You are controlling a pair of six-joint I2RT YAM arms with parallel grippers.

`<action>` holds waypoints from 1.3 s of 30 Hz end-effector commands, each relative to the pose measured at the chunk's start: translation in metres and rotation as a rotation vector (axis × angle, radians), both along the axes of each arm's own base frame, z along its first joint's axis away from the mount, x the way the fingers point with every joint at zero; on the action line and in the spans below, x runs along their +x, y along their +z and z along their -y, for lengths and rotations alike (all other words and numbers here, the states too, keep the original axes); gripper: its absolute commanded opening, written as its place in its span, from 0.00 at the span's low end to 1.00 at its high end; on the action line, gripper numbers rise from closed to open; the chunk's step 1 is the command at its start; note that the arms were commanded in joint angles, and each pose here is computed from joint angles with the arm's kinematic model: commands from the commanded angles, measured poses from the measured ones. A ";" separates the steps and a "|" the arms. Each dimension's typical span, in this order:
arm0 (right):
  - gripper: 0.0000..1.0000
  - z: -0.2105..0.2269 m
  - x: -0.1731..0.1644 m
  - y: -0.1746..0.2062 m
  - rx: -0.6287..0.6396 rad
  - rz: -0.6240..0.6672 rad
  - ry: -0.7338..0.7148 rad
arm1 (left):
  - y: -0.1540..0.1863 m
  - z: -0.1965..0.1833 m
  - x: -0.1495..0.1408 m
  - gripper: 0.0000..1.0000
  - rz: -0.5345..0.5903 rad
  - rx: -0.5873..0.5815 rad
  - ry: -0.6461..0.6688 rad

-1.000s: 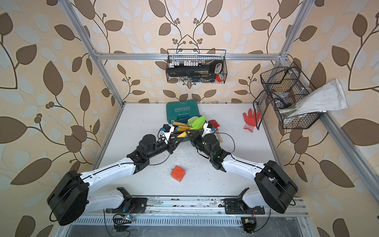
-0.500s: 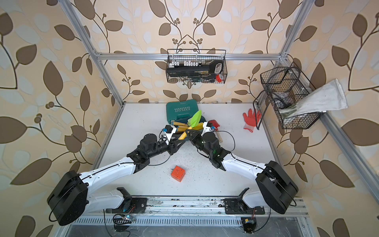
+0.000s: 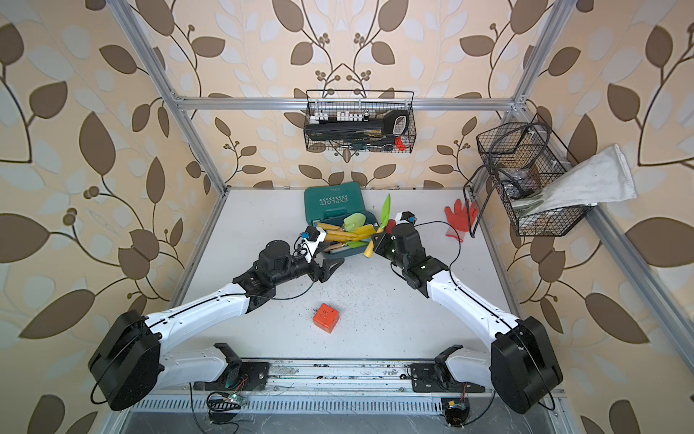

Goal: Take the shovel out of the storage box
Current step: Pick up the shovel from the storage box, then place the shovel at the center of the board.

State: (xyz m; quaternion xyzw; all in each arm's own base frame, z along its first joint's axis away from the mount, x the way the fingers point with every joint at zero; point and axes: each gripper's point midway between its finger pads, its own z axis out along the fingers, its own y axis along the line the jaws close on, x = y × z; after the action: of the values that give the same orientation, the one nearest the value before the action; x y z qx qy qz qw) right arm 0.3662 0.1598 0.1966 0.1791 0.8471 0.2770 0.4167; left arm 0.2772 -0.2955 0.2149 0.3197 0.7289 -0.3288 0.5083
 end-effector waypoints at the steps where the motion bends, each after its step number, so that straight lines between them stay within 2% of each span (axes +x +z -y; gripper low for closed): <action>1: 0.06 0.037 -0.001 -0.007 -0.234 -0.051 0.002 | 0.017 -0.006 0.013 0.84 0.028 0.018 0.086; 8: 0.06 0.113 0.017 -0.018 -0.490 -0.170 -0.123 | 0.006 -0.012 0.027 0.86 -0.024 0.077 0.165; 11: 0.05 0.136 0.026 -0.019 -0.574 -0.202 -0.169 | 0.004 -0.014 0.031 0.93 -0.056 0.091 0.193; 14: 0.03 0.150 0.041 -0.028 -0.636 -0.242 -0.191 | 0.002 -0.013 0.031 0.95 -0.064 0.094 0.188; 22: 0.03 0.164 0.081 -0.082 -0.875 -0.455 -0.105 | 0.004 -0.016 0.030 0.96 -0.071 0.103 0.199; 33: 0.06 0.158 0.104 -0.140 -0.958 -0.596 0.020 | 0.002 -0.015 0.032 0.97 -0.084 0.106 0.203; 39: 0.16 0.150 0.108 -0.150 -1.023 -0.621 0.060 | 0.001 -0.015 0.032 0.97 -0.087 0.110 0.206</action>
State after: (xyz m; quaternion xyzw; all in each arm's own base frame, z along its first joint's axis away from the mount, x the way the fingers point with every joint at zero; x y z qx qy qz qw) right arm 0.4718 0.0075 0.0441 0.0232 0.9633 -0.1970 0.1807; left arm 0.3042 -0.2755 0.1973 0.2658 0.8047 -0.2418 0.4725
